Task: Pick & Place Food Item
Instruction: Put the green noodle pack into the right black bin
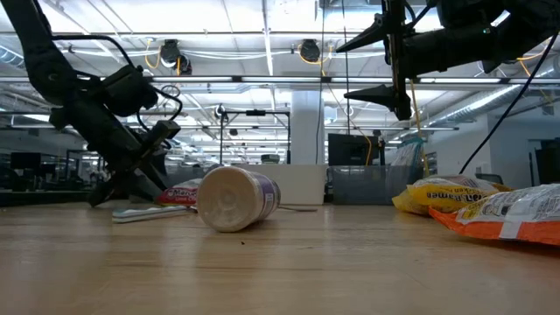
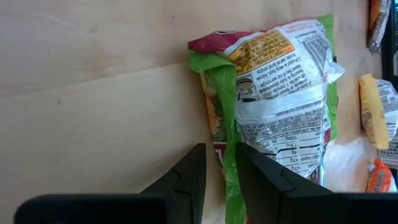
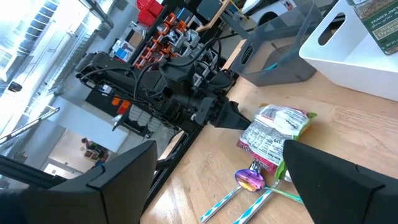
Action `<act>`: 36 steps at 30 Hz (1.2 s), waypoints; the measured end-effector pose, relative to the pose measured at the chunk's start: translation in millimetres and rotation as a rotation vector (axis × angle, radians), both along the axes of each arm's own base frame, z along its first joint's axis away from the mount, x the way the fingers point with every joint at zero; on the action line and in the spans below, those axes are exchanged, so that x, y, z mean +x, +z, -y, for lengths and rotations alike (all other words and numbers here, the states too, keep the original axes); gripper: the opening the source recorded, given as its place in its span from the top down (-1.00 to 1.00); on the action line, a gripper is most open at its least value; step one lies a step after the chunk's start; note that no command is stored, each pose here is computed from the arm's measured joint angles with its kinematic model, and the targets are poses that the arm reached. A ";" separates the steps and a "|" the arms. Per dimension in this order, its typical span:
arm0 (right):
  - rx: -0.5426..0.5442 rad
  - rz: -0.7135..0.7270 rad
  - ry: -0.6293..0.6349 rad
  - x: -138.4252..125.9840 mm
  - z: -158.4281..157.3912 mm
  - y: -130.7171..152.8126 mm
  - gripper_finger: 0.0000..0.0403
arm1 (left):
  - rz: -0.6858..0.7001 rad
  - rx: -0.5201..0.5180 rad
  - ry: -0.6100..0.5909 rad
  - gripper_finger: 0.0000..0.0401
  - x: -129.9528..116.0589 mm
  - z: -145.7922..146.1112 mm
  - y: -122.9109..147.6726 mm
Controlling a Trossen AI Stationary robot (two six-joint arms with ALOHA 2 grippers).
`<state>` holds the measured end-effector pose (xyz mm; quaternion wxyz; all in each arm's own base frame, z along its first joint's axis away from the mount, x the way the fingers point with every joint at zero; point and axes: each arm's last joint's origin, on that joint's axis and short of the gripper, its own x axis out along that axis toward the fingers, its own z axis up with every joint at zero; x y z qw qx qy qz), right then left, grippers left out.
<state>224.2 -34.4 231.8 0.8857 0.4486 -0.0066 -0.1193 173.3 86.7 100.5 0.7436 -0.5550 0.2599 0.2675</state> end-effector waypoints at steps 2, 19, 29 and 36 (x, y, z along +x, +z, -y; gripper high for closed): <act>0.000 0.000 0.000 0.0 -0.1 0.0 -0.69 | 0.005 0.015 0.009 0.55 1.6 -1.4 1.7; -0.001 0.000 0.000 0.0 0.0 0.0 -0.69 | 0.132 0.052 -0.029 0.98 8.7 -5.5 12.0; -0.002 -0.010 0.001 -0.1 -0.1 -0.9 -0.69 | 0.282 0.093 -0.137 0.99 35.8 -16.8 46.3; -0.006 -0.049 0.002 1.5 0.1 -6.1 -0.69 | 0.315 0.173 -0.226 0.98 59.1 -30.9 84.1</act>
